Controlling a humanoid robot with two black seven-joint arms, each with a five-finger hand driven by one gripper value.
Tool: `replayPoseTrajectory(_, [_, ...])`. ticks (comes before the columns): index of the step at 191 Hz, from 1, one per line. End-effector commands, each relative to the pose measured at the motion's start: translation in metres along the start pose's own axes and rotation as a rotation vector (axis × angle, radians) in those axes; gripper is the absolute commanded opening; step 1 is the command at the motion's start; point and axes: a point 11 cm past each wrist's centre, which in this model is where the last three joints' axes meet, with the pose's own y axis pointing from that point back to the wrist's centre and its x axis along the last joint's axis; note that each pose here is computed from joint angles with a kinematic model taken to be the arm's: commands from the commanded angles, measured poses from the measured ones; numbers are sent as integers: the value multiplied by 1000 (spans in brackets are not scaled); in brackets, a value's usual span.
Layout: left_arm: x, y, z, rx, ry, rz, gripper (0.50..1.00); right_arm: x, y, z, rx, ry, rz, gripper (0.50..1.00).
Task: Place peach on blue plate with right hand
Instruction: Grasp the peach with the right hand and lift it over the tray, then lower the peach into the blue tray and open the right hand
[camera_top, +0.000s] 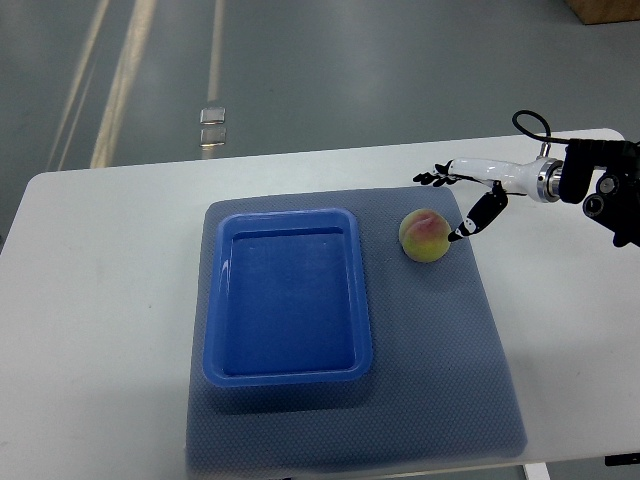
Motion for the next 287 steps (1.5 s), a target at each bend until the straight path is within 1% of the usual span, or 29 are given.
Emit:
replayPoseTrajectory(1, [0, 0, 0, 0, 0, 0, 1000, -11, -8, -4, 15, -8, -7, 930])
replayPoseTrajectory(46, [0, 0, 0, -1, 0, 0, 1000, -31, -17, -5, 25, -28, -23, 921])
replayPoseTrajectory(66, [0, 0, 0, -1, 0, 0, 1000, -40, -25, -8, 31, -27, -10, 860])
replayPoseTrajectory(75, [0, 0, 0, -1, 0, 0, 1000, -40, -25, -8, 31, -27, -10, 860])
replayPoseTrajectory(76, [0, 0, 0, 0, 0, 0, 1000, -43, -25, -7, 29, -29, -12, 793])
replayPoseTrajectory(83, [0, 0, 0, 0, 0, 0, 1000, -44, -25, -6, 26, -29, -15, 738])
replayPoseTrajectory(89, [0, 0, 0, 0, 0, 0, 1000, -45, -25, -6, 25, -27, -18, 652])
replayPoseTrajectory(98, [0, 0, 0, 0, 0, 0, 1000, -45, -25, -6, 25, -27, -18, 652])
replayPoseTrajectory(99, [1, 0, 0, 0, 0, 2, 1000, -45, -26, -6, 23, -18, -24, 569])
replayPoseTrajectory(103, [1, 0, 0, 0, 0, 2, 1000, -44, -26, -7, 23, -17, -24, 549])
replayPoseTrajectory(106, [1, 0, 0, 0, 0, 2, 1000, -43, -26, -8, 24, -16, -22, 501])
replayPoseTrajectory(137, [1, 0, 0, 0, 0, 3, 1000, 10, -9, -34, 76, 29, 28, 500])
replayPoseTrajectory(147, [1, 0, 0, 0, 0, 3, 1000, 10, -9, -34, 76, 29, 28, 500])
replayPoseTrajectory(148, [1, 0, 0, -1, 0, 3, 1000, 28, 0, -48, 110, 32, 28, 500])
replayPoseTrajectory(156, [1, 0, 0, 0, 0, 3, 1000, 44, 6, -68, 155, 32, 30, 500])
replayPoseTrajectory(168, [1, 0, 0, 0, 2, 3, 1000, 47, 7, -73, 165, 31, 31, 500])
replayPoseTrajectory(169, [1, 0, 0, 0, 0, 2, 1000, 63, 11, -97, 218, 33, 42, 500])
replayPoseTrajectory(191, [-1, 0, 0, -1, 0, -1, 1000, 71, 10, -119, 273, 22, 48, 500])
replayPoseTrajectory(192, [-1, 0, 0, 0, 0, -1, 1000, 69, 3, -139, 321, 10, 41, 500])
replayPoseTrajectory(200, [-1, 0, 0, -1, 0, -3, 1000, 57, -9, -160, 373, -3, 11, 500])
replayPoseTrajectory(212, [-1, 0, 0, 0, 0, -3, 1000, 53, -13, -165, 384, -5, 3, 500])
replayPoseTrajectory(213, [-1, 0, 0, -1, 0, -3, 1000, 35, -29, -183, 417, -6, -35, 500])
replayPoseTrajectory(219, [-1, 0, 0, 0, 0, -3, 1000, 21, -40, -191, 424, -2, -56, 500])
replayPoseTrajectory(240, [0, 0, 0, 0, 0, -3, 1000, -1, -59, -197, 415, 5, -75, 500])
replayPoseTrajectory(241, [0, 0, 0, -1, 0, -3, 1000, -21, -76, -199, 395, 14, -96, 500])
replayPoseTrajectory(257, [-1, 0, 0, 0, 0, -6, 1000, -56, -98, -200, 371, 17, -139, 500])
replayPoseTrajectory(267, [-1, 0, 0, 0, 0, -6, 1000, -57, -98, -200, 371, 17, -139, 500])
replayPoseTrajectory(268, [-2, 0, 0, 0, -2, -7, 1000, -76, -107, -199, 359, 2, -158, 500])
replayPoseTrajectory(287, [-2, 0, 0, 0, -2, -9, 1000, -94, -114, -199, 351, -9, -175, 500])
